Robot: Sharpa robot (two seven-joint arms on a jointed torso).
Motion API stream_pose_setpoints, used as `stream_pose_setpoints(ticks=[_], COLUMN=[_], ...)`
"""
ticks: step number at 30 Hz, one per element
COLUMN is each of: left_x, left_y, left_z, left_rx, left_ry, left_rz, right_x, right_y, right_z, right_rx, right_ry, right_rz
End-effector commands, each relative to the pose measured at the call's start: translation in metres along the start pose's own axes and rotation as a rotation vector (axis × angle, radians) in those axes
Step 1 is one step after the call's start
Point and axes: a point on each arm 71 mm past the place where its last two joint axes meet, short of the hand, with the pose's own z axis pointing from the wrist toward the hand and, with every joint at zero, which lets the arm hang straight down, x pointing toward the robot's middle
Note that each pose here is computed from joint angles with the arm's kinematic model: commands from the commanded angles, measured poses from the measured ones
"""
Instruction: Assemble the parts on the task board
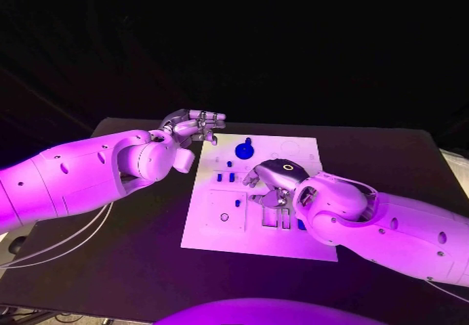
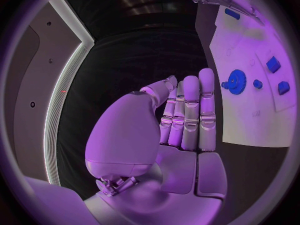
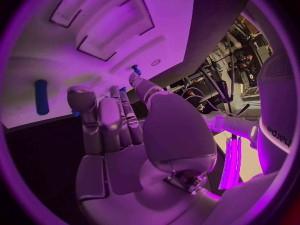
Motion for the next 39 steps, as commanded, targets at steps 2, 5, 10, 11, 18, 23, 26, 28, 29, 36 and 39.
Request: stream_pose_setpoints(ticks=[2, 5, 10, 11, 18, 23, 26, 28, 29, 36, 39], left_x=[0.0006, -0.0003, -0.0003, -0.0001, 0.0006, 0.0007, 0.0009, 0.0007, 0.0006, 0.0007, 0.0008], left_y=[-0.0011, -0.0011, -0.0012, -0.0012, -0.0014, -0.0014, -0.0013, -0.0013, -0.0013, -0.0013, -0.0013], left_z=[-0.0001, -0.0005, -0.0007, -0.0007, -0.0008, -0.0007, -0.0006, -0.0007, -0.0007, -0.0008, -0.0008], left_rx=[0.007, 0.007, 0.007, 0.008, 0.010, 0.010, 0.011, 0.010, 0.011, 0.010, 0.010], left_ry=[0.014, 0.012, 0.012, 0.012, 0.015, 0.016, 0.017, 0.016, 0.016, 0.017, 0.017], left_rz=[0.000, 0.001, 0.001, 0.001, 0.002, 0.003, 0.003, 0.003, 0.003, 0.003, 0.003], right_x=[-0.022, -0.038, -0.051, -0.051, -0.050, -0.045, -0.041, -0.039, -0.038, -0.034, -0.032], right_y=[-0.016, -0.032, -0.053, -0.056, -0.069, -0.071, -0.070, -0.070, -0.070, -0.067, -0.067], right_z=[-0.010, -0.018, -0.026, -0.027, -0.028, -0.024, -0.023, -0.022, -0.022, -0.018, -0.016], right_rx=[0.034, 0.072, 0.122, 0.129, 0.161, 0.168, 0.165, 0.163, 0.162, 0.156, 0.155], right_ry=[-0.035, -0.027, -0.005, 0.002, 0.038, 0.077, 0.106, 0.118, 0.123, 0.128, 0.130], right_rz=[0.062, 0.031, -0.029, -0.038, -0.074, -0.092, -0.104, -0.107, -0.108, -0.108, -0.112])
